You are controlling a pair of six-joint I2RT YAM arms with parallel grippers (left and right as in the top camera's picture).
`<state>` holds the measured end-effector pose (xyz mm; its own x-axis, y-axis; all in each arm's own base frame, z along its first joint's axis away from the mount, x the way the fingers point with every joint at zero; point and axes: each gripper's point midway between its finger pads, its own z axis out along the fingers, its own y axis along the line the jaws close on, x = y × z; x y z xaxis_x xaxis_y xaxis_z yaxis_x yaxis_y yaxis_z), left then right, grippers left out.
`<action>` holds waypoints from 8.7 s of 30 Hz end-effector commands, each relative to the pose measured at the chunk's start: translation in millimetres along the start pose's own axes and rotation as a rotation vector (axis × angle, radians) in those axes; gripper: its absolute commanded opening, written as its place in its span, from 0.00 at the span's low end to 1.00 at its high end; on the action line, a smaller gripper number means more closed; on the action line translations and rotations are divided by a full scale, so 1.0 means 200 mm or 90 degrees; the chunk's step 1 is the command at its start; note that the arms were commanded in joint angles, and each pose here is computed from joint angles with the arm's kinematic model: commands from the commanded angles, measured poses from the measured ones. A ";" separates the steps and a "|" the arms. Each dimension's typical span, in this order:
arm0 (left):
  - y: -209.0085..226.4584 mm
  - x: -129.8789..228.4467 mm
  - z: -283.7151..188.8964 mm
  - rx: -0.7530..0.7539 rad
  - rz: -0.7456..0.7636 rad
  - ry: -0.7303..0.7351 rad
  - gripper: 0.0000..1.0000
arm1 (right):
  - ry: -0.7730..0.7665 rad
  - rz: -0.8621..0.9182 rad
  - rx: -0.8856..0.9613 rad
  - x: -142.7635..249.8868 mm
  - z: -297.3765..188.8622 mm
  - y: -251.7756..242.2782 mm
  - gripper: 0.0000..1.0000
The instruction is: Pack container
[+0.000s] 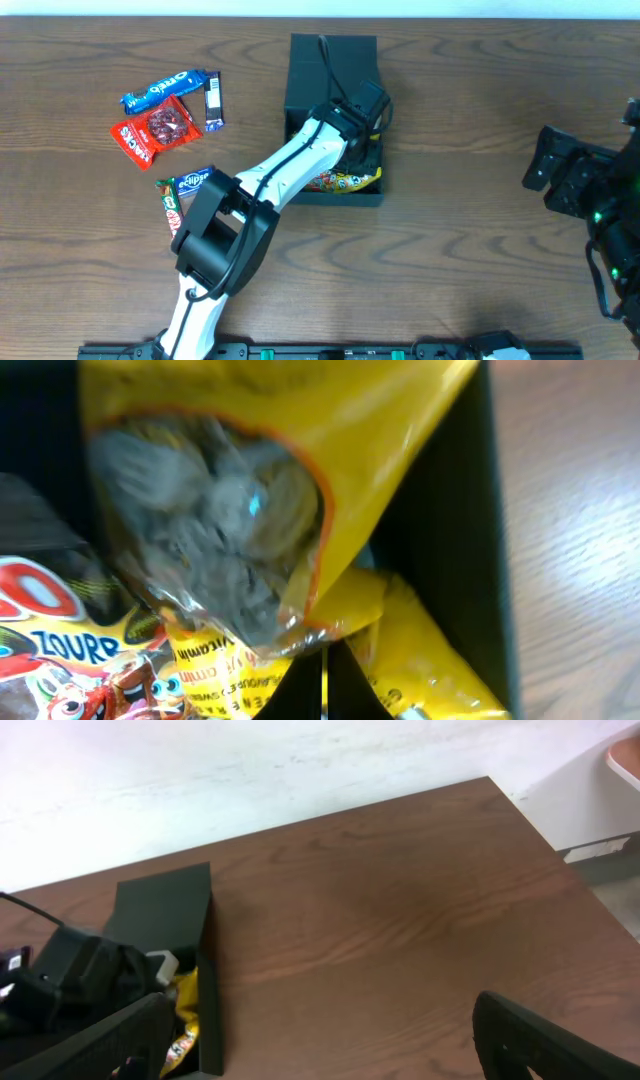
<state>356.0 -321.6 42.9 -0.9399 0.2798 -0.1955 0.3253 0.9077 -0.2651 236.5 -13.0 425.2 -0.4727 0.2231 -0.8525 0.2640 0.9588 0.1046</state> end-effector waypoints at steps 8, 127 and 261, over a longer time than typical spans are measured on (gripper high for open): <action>0.01 0.03 0.00 0.007 0.058 0.024 0.06 | -0.013 0.015 0.010 -0.03 -0.01 -0.02 0.95; 0.74 0.21 -0.39 0.098 -0.245 -0.038 0.06 | 0.720 -0.292 -0.058 1.63 1.24 0.96 0.01; 1.82 0.34 -1.11 -0.374 -0.509 -0.219 0.61 | 0.193 -0.114 -0.055 0.28 0.84 0.65 0.75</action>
<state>386.6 82.9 154.3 -0.7808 -0.4262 -0.4569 -0.4946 0.8684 0.0352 384.8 102.7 299.1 -0.7481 0.0686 -0.6601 0.0736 0.9971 0.0202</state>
